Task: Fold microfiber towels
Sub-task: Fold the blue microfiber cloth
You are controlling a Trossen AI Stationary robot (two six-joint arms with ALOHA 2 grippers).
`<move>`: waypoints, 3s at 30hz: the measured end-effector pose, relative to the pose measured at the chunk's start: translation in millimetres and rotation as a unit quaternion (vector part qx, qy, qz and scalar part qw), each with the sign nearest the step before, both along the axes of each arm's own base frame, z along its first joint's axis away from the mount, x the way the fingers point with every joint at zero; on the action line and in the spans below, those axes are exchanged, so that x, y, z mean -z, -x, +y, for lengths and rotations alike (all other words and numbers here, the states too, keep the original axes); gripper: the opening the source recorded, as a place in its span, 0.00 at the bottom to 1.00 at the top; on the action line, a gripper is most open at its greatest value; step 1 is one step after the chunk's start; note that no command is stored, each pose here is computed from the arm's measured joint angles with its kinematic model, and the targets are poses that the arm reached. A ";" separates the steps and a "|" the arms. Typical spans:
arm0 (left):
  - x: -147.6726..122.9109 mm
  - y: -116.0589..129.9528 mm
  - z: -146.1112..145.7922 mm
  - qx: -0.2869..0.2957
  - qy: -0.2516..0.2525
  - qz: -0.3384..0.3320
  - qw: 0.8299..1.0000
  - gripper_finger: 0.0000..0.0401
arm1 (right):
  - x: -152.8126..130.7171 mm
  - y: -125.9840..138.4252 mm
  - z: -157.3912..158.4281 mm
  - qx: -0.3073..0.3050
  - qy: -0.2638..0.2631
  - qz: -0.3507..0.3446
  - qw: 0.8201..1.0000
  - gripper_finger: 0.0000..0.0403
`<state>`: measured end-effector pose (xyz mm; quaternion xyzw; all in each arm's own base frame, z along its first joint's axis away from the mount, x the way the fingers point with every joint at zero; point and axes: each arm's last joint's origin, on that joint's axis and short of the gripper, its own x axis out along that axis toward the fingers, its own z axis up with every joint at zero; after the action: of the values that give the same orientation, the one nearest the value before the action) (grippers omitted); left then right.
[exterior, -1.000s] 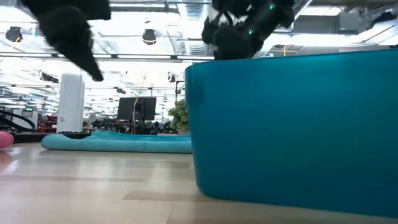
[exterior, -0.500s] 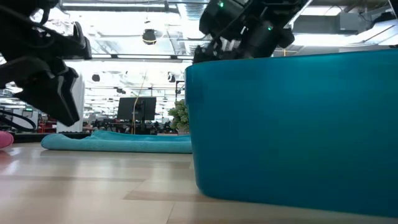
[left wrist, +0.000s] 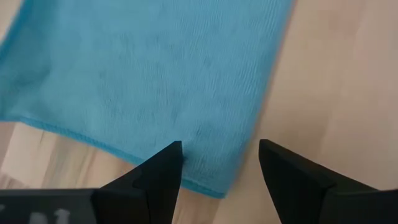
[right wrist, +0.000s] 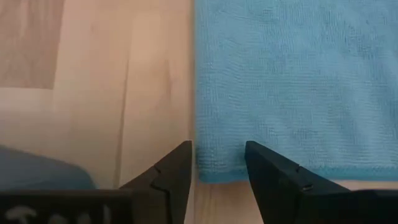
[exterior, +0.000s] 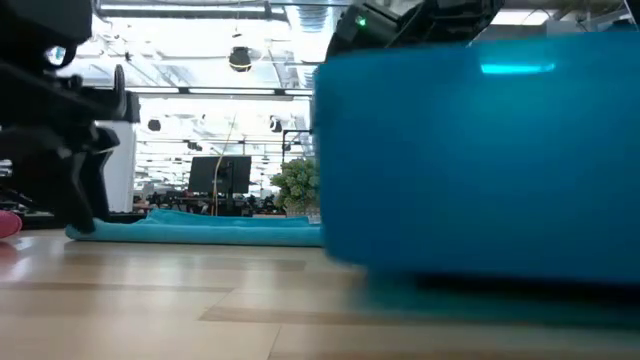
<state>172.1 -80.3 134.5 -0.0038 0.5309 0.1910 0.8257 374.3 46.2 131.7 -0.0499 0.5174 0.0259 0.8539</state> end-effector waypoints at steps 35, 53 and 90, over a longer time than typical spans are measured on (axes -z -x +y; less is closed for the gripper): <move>-15.4 -16.9 -11.5 0.003 0.001 0.100 0.995 0.02 | -21.4 5.8 -1.6 0.014 0.008 -0.010 1.000 0.10; -39.2 -33.6 20.1 -0.047 -0.104 0.102 0.988 0.01 | -43.1 8.2 -51.7 0.067 0.007 -0.034 0.997 0.08; -35.0 -48.9 74.7 -0.088 -0.111 0.111 0.984 0.02 | -18.9 9.2 -105.3 0.148 0.007 -0.006 0.989 0.14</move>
<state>221.1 -5.7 169.5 0.0626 0.5926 0.3202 0.7365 365.2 -59.1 150.6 0.0210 0.5140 -0.1042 0.8512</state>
